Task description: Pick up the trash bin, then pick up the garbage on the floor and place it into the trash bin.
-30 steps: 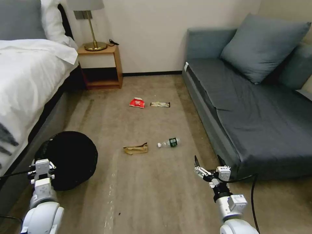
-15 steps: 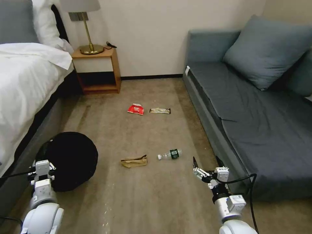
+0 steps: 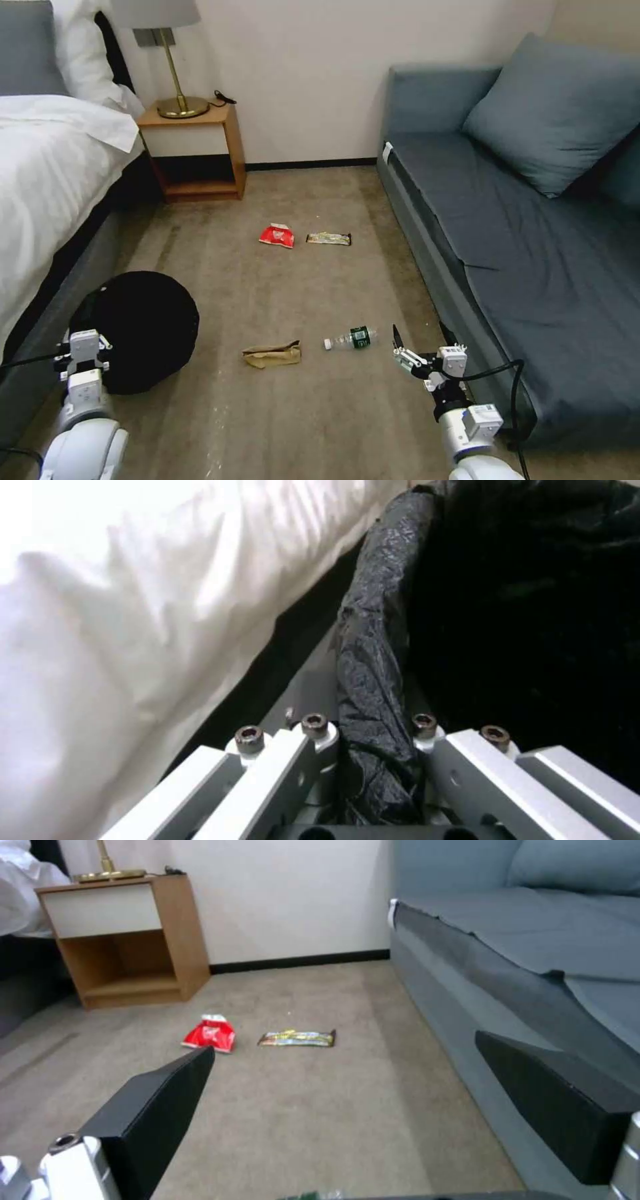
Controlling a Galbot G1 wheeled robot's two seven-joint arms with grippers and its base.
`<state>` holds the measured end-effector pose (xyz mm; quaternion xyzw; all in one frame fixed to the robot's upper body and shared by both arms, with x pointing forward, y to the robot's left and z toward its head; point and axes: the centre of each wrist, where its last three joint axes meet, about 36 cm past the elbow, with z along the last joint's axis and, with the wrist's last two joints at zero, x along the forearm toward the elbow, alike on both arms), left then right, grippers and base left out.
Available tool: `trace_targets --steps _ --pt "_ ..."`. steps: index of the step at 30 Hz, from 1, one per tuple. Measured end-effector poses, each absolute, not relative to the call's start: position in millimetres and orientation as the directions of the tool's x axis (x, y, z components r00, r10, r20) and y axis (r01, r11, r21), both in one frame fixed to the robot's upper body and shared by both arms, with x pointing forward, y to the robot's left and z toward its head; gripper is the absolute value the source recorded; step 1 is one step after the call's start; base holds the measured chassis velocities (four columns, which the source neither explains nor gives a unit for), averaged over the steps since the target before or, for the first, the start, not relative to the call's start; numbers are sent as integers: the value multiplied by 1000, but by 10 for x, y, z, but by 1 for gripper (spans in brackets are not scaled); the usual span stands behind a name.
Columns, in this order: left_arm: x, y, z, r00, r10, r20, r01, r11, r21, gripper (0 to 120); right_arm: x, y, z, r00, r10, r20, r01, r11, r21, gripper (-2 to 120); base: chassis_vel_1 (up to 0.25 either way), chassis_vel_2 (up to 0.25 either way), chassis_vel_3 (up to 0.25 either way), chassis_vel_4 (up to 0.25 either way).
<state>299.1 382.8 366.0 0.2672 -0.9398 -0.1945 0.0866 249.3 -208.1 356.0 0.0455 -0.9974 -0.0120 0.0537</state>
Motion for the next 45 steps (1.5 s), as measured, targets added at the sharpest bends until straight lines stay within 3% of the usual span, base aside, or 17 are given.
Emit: trace_targets --steps 13,19,21,24,34,38,45 --pt "2973 3922 3708 -839 -542 50 -480 780 401 7 2553 -2150 3621 -990 -126 59 -125 992 30 100 -81 87 84 -90" --pt "2965 4000 3705 -835 -548 47 -489 778 394 7 2745 -2277 3724 -966 -254 -46 -258 950 177 100 0 0 0 0" --pt "2960 4007 3707 -836 -547 47 -488 779 395 7 2801 -2302 3755 -957 -283 -62 -289 939 185 100 0 0 0 0" --pt "2960 4040 3692 -853 -522 19 -476 792 383 7 3054 -2422 3842 -919 -388 -63 -393 907 153 100 0 0 0 0" --pt "2958 4036 3699 -885 -466 -6 -434 819 375 7 3960 -2574 3785 -832 -553 51 -544 830 124 100 0 0 0 0" --pt "2897 3971 3642 -889 -458 -22 -433 823 367 7 4579 -2641 3848 -732 -667 142 -658 745 109 100 0 0 0 0" --pt "2767 3915 3546 -888 -460 -5 -426 818 387 7 5144 -2500 3949 -629 -749 208 -747 657 107 100 0 0 0 0"
